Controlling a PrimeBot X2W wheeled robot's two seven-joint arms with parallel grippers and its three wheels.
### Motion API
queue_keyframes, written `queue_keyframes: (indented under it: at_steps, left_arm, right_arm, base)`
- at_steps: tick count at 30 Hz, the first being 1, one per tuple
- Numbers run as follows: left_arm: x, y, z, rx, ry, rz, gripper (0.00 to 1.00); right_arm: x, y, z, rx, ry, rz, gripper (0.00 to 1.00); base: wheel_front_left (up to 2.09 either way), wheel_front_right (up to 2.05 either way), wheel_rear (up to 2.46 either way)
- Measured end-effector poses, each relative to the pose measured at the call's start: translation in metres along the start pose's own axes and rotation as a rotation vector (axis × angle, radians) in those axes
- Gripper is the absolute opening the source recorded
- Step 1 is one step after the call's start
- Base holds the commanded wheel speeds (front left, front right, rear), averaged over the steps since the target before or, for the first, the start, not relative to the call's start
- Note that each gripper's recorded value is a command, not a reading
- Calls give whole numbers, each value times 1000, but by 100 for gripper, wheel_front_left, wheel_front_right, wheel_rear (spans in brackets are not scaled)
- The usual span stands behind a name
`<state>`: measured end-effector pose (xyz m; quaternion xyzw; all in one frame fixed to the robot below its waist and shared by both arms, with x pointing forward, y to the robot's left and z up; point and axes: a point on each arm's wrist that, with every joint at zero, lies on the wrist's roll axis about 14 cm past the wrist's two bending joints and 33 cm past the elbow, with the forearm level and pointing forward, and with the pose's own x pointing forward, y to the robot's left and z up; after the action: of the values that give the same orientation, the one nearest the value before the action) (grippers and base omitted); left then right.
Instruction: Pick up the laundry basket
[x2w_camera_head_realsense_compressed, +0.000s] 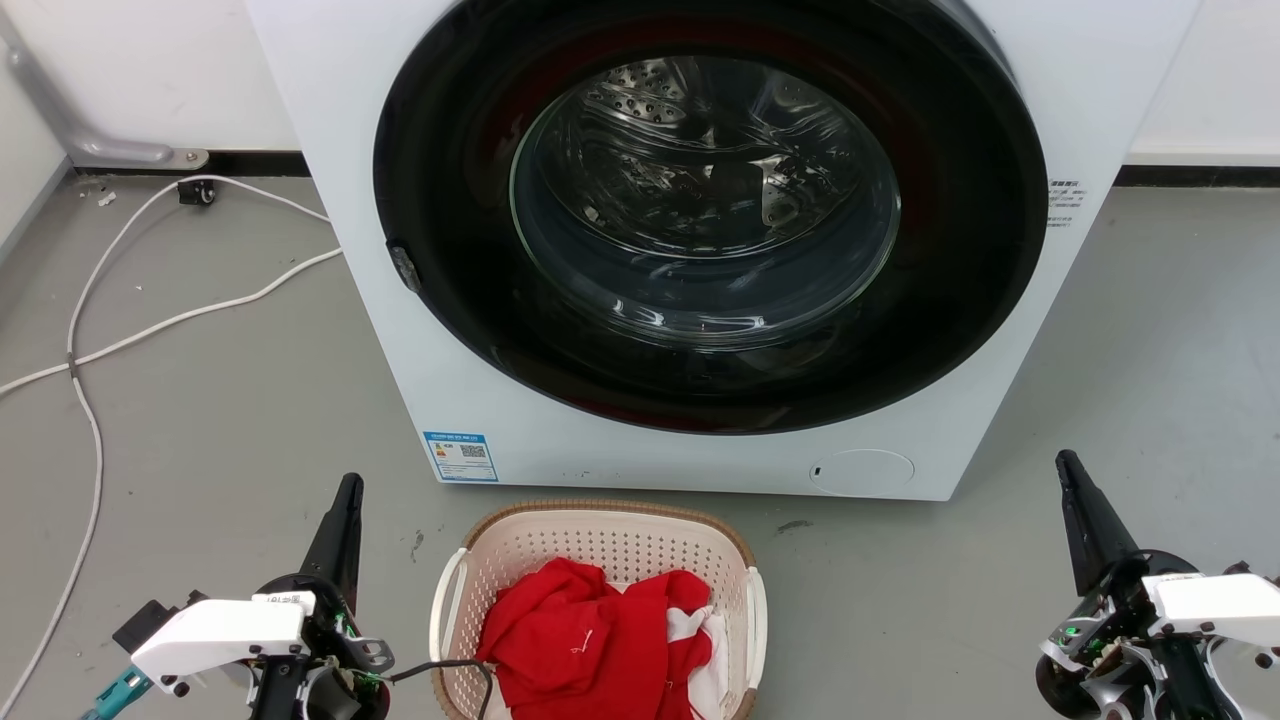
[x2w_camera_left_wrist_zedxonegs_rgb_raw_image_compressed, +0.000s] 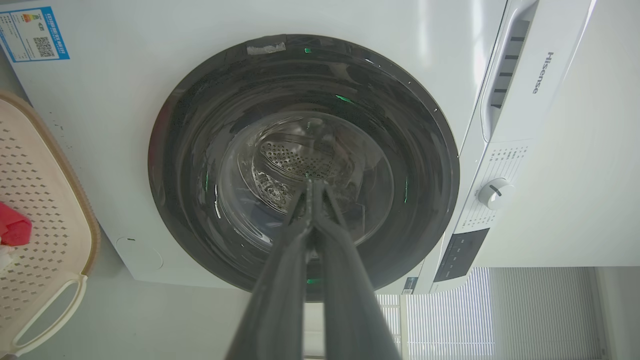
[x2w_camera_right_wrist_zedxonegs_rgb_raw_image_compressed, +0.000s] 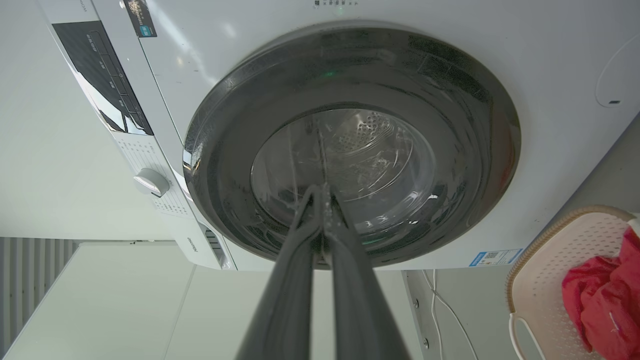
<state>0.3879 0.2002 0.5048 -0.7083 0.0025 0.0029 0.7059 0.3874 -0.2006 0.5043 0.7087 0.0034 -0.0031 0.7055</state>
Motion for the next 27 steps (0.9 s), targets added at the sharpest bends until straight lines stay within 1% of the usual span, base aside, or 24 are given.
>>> queue_keyframes:
  at_steps: [25,26,27]
  left_arm:
    - [0,1,0,-1,1,3,0]
    - [-1,4,-1,-2,1,13,100]
    - [-4,10,-1,-4,1,29,100]
  right_arm:
    - [0,-1,0,-2,-1,-2,0]
    - [-1,-4,0,-1,-1,-13,100]
    - [-4,-10,0,1,-1,-29,100]
  base:
    - [0,0,0]
    - [0,0,0]
    - [0,0,0]
